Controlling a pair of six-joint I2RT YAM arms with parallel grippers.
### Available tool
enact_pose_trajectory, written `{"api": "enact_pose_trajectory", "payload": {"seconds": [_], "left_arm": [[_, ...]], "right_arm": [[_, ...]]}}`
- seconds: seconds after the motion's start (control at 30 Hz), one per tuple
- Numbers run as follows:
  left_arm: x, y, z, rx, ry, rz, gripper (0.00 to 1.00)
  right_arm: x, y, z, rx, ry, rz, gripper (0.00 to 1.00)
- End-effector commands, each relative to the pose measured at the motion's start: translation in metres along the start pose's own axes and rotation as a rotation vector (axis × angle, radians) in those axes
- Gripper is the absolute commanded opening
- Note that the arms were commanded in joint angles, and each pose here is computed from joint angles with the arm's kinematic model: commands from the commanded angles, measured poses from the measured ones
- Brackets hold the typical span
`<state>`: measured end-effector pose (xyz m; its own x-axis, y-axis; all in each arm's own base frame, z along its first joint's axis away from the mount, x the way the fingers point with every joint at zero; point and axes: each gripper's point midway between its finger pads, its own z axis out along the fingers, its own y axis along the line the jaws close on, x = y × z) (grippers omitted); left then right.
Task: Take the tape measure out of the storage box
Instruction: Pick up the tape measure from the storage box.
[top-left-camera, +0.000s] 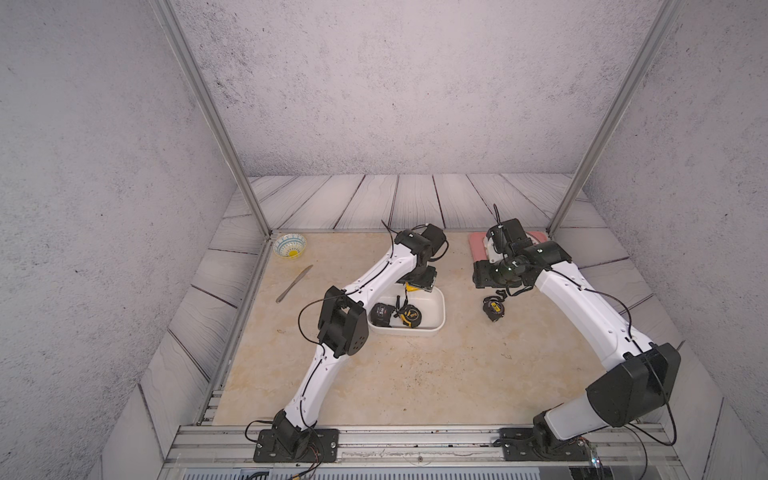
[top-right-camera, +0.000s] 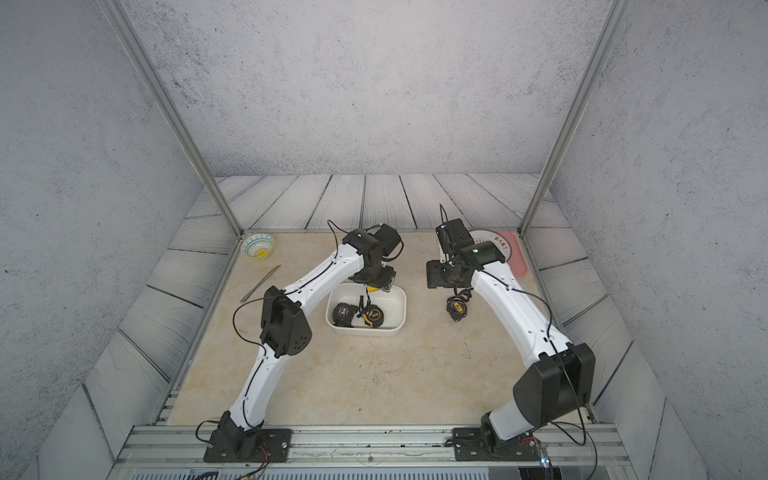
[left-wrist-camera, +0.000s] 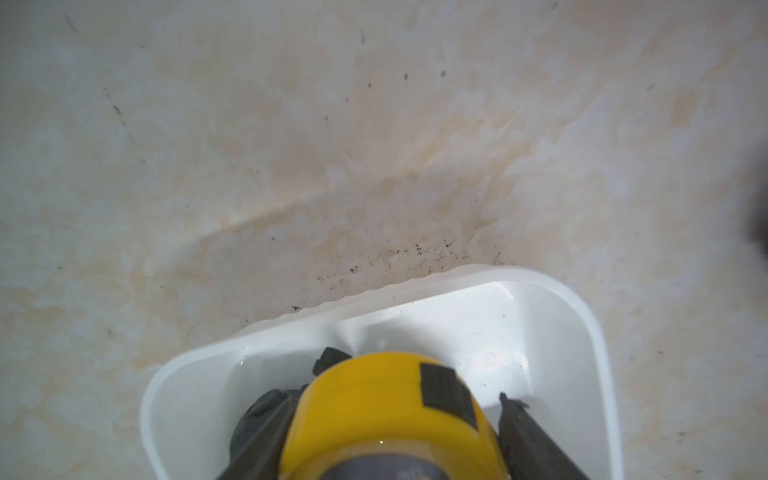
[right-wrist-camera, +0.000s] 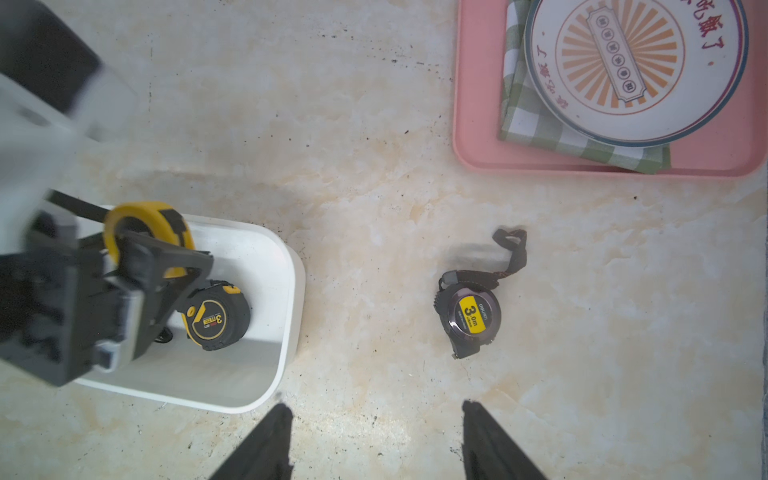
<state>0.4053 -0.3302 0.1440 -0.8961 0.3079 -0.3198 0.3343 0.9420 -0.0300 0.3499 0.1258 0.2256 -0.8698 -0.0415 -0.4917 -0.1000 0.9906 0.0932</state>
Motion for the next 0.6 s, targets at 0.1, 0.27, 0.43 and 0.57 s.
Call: {"api": "enact_pose_trajectory", "payload": {"seconds": [0.1, 0.27, 0.43, 0.57], "left_arm": [[-0.022, 0.007, -0.096, 0.317, -0.065, -0.272, 0.00], [-0.041, -0.011, -0.137, 0.590, -0.108, -0.431, 0.00], [-0.052, -0.028, -0.159, 0.752, -0.091, -0.548, 0.00], [-0.055, -0.044, -0.160, 0.882, -0.042, -0.658, 0.00]], "right_arm": [[-0.002, 0.009, -0.025, -0.097, -0.122, 0.024, 0.66], [-0.005, 0.032, -0.038, -0.261, -0.223, 0.012, 0.65], [-0.017, 0.062, -0.057, -0.462, -0.326, 0.022, 0.64], [-0.033, 0.083, -0.071, -0.598, -0.379, 0.048, 0.63]]}}
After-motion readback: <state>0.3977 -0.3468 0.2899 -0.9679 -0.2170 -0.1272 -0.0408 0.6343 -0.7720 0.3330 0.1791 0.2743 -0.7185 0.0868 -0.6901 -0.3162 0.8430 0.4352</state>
